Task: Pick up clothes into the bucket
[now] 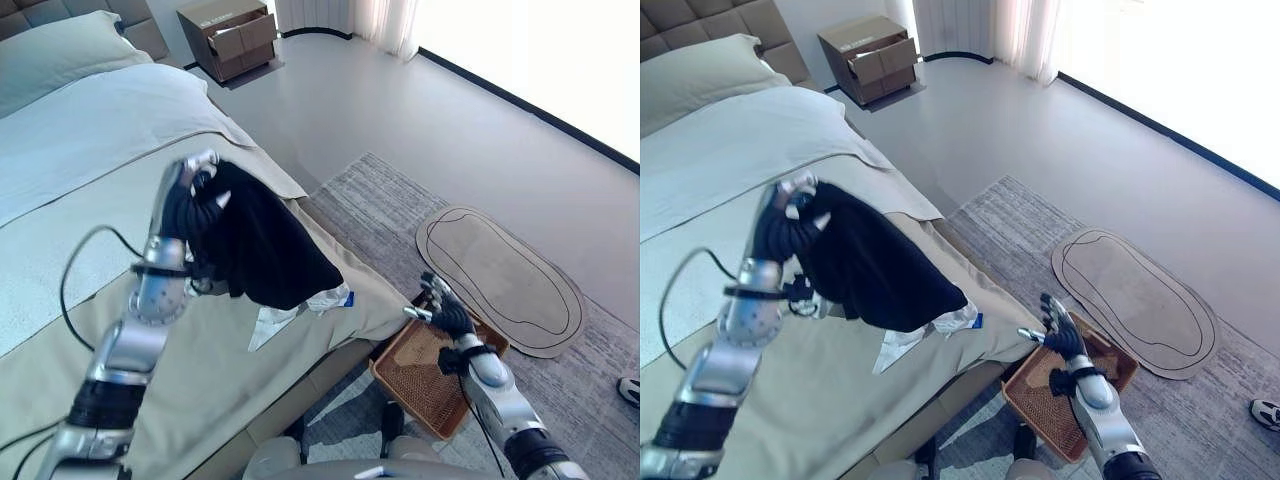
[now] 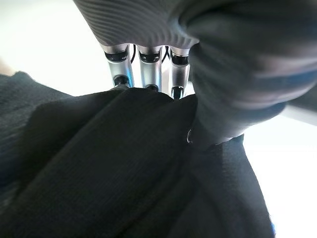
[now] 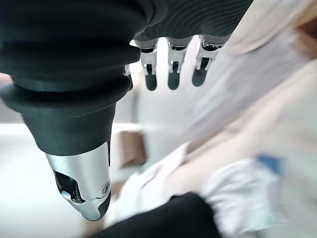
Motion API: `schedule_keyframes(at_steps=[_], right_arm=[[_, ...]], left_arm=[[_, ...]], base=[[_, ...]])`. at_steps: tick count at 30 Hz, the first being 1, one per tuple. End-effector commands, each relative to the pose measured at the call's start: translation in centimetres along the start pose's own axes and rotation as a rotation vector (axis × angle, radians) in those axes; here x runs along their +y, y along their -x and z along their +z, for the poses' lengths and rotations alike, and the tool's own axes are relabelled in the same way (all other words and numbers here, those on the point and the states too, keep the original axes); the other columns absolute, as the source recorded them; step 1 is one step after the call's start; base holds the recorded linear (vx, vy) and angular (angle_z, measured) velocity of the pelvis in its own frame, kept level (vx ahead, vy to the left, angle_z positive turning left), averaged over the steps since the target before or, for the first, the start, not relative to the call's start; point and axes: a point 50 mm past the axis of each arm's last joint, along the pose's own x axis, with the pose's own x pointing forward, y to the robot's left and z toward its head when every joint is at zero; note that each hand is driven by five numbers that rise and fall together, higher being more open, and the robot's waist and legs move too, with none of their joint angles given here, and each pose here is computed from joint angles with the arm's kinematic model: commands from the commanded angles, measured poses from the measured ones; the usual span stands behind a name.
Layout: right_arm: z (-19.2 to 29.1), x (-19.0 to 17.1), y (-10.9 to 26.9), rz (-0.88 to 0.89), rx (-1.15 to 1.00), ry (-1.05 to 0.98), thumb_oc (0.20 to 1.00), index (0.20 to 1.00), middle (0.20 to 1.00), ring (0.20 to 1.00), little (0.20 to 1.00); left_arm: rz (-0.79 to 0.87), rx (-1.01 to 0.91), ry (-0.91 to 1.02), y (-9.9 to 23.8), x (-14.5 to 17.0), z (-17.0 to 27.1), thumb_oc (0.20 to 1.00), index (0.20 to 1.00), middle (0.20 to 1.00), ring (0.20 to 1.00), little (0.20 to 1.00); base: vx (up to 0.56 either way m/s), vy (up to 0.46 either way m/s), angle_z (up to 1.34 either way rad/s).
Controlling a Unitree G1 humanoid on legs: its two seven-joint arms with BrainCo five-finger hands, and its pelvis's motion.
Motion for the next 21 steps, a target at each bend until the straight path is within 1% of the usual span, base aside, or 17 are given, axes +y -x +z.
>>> schedule_keyframes(at_steps=[1,2,8,14,18,20,21], right_arm=[[3.3,0.7,-1.7,0.063,-0.144,0.068,1.000,1.000,1.000,1.000,1.000],[4.2,1.2,-2.2,0.090,-0.175,0.086,1.000,1.000,1.000,1.000,1.000],[4.6,2.4,-2.2,0.160,-0.185,0.069,1.000,1.000,1.000,1.000,1.000],[4.2,2.5,-2.0,0.168,-0.169,0.062,1.000,1.000,1.000,1.000,1.000],[4.2,2.5,-1.9,0.175,-0.168,0.057,1.000,1.000,1.000,1.000,1.000],[4.1,2.5,-1.7,0.176,-0.166,0.057,1.000,1.000,1.000,1.000,1.000],[4.0,2.5,-1.6,0.175,-0.161,0.054,1.000,1.000,1.000,1.000,1.000]], left_arm=[[0.090,-0.194,0.055,-3.8,1.7,3.0,0.200,0.200,0.200,0.200,0.200],[0.100,-0.192,0.042,-4.8,1.7,3.0,0.200,0.200,0.200,0.200,0.200],[0.115,-0.220,-0.012,-6.9,2.1,3.6,0.200,0.200,0.200,0.200,0.200],[0.132,-0.288,-0.009,-8.9,2.1,5.4,0.200,0.200,0.200,0.200,0.200],[0.118,-0.325,-0.080,-10.4,1.8,6.5,0.200,0.200,0.200,0.200,0.200],[0.121,-0.320,-0.117,-10.7,1.6,6.3,0.200,0.200,0.200,0.200,0.200],[0.111,-0.303,-0.106,-10.7,1.5,6.0,0.200,0.200,0.200,0.200,0.200]], base=[[0.00,0.000,0.00],[0.00,0.000,0.00],[0.03,-0.005,-0.01],[0.01,-0.002,0.00],[0.00,0.000,0.00],[0.00,0.000,0.00],[0.00,0.000,0.00]])
